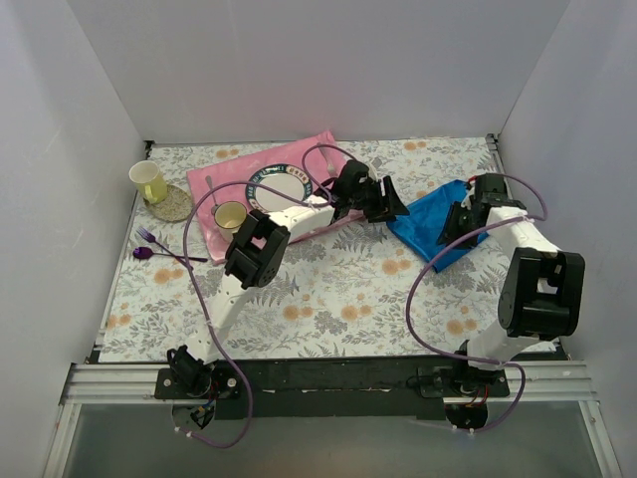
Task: Fold the napkin, place the utensils inside, and roll it up
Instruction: Fold the napkin
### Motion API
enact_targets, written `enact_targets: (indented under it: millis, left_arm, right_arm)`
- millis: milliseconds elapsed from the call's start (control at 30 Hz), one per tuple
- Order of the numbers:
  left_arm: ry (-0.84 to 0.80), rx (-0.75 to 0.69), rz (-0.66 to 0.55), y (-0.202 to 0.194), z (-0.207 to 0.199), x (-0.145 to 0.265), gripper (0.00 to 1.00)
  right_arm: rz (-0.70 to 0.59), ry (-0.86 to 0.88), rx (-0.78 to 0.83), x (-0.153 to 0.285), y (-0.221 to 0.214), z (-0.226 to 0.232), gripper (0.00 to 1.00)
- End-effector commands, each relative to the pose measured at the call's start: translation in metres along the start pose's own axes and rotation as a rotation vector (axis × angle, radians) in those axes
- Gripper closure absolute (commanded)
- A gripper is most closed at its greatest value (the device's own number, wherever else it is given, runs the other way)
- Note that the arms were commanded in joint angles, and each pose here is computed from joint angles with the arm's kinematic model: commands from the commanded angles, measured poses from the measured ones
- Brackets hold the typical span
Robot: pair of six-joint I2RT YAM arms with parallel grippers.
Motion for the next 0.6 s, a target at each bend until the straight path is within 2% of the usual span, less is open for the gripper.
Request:
enact_targets:
  millis: [0, 133, 233, 400, 567]
  left_arm:
    - [0.084, -0.005, -0.061, -0.005, -0.036, 0.035, 0.44]
    - [0.128, 0.022, -0.022, -0.019, -0.020, 0.028, 0.46]
    - [0.121, -0.002, -0.015, -0.022, -0.021, 0.022, 0.47]
    - [0.123, -0.023, -0.011, -0.023, -0.020, 0.023, 0.54]
    - [0.138, -0.024, -0.020, -0.025, -0.018, 0.026, 0.55]
  right_arm:
    - [-0.106, -0.096, -0.126, 0.021, 0.022, -0.043, 0.59]
    - [-0.092, -0.107, -0.216, 0.015, 0.028, -0.074, 0.59]
    - [-0.123, -0.117, -0.247, 0.013, 0.045, -0.089, 0.64]
    - [-0.163, -0.112, -0.243, 0.011, 0.059, -0.093, 0.81]
    - [-0.160, -0.111, -0.261, 0.002, 0.055, -0.096, 0.82]
Point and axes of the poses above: each gripper's point midway between its finger pads, its own x axis back along the fingers, its own z axis along the line the jaws close on, y = z × x, the point moved 8 cm from there along x, back along the fingers, and after that the axes turned 14 degrees about x, right-handed, at the moved point
